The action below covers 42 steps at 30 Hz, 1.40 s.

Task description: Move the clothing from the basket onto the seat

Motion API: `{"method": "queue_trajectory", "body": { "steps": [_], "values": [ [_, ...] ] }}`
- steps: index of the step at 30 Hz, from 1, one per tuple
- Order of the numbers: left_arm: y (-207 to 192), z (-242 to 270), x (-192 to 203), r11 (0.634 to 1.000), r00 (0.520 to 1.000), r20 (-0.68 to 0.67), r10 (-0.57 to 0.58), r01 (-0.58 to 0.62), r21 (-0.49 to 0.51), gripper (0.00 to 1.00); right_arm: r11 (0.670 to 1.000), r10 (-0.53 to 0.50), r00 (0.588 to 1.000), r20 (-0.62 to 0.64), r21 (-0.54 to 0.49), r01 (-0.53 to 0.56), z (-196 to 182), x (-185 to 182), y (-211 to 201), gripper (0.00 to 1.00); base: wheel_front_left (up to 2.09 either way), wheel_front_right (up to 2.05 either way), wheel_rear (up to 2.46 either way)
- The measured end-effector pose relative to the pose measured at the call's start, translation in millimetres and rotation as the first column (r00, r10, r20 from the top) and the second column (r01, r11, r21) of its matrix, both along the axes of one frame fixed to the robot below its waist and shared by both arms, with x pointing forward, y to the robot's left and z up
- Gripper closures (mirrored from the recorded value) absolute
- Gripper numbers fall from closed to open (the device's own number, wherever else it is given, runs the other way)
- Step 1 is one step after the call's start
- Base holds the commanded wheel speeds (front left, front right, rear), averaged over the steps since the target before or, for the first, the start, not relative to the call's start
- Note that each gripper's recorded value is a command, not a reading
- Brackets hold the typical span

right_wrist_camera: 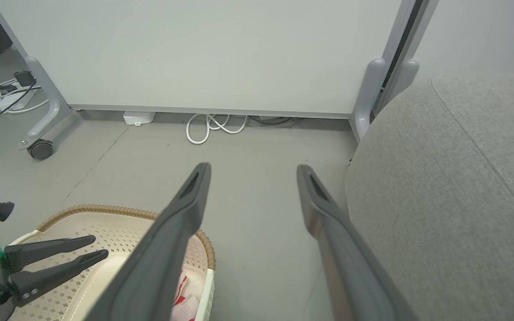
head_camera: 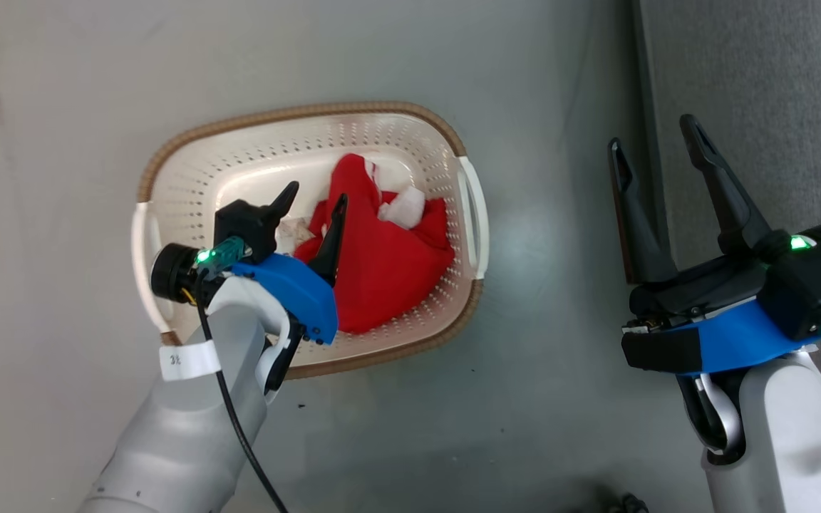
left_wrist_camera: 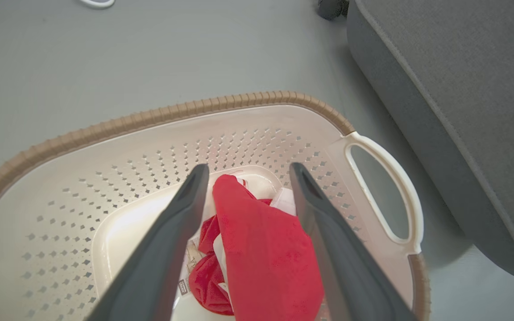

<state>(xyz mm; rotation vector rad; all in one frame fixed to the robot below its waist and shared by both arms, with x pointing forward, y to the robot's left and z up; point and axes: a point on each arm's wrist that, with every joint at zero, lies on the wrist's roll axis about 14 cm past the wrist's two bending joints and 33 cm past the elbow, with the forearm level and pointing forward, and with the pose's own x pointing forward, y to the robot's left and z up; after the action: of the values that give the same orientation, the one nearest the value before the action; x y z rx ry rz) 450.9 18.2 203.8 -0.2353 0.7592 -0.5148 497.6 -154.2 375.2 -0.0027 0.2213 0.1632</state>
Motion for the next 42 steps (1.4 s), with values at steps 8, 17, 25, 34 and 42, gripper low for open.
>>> {"method": "queue_trajectory", "body": {
  "steps": [8, 17, 25, 34, 42],
  "values": [
    [-36.3, -35.5, -2.0, 0.995, 0.992, -0.071, -0.1, 0.099, -0.017, 0.0, 0.999, -0.044, 0.998, -0.045, -0.005, 0.044, -24.8, -8.9, -17.8, 0.0, 0.0, 0.0, 0.0],
    [-45.4, -67.8, -11.6, 0.985, 0.974, -0.157, -0.161, 0.169, 0.036, 0.0, 0.997, -0.077, 0.995, -0.071, -0.008, 0.076, -36.4, -19.9, -29.9, 0.0, 0.0, 0.0, 0.0],
    [-41.6, -85.1, -22.9, 0.979, 0.959, -0.235, -0.159, 0.184, 0.09, 0.0, 0.996, -0.086, 0.994, -0.068, -0.015, 0.085, -36.1, -23.0, -33.7, 0.0, 0.0, 0.0, 0.0],
    [-30.6, -106.6, -43.3, 0.968, 0.926, -0.359, -0.12, 0.189, 0.164, 0.0, 0.994, -0.105, 0.99, -0.097, -0.037, 0.102, -41.9, -33.3, -40.2, 0.0, 0.0, 0.0, 0.0],
    [-13.0, -120.9, -66.2, 0.957, 0.876, -0.478, -0.062, 0.188, 0.221, 0.0, 0.995, -0.098, 0.99, -0.105, -0.027, 0.096, -47.5, -31.9, -36.6, 0.0, 0.0, 0.0, 0.0]
  ]
}}
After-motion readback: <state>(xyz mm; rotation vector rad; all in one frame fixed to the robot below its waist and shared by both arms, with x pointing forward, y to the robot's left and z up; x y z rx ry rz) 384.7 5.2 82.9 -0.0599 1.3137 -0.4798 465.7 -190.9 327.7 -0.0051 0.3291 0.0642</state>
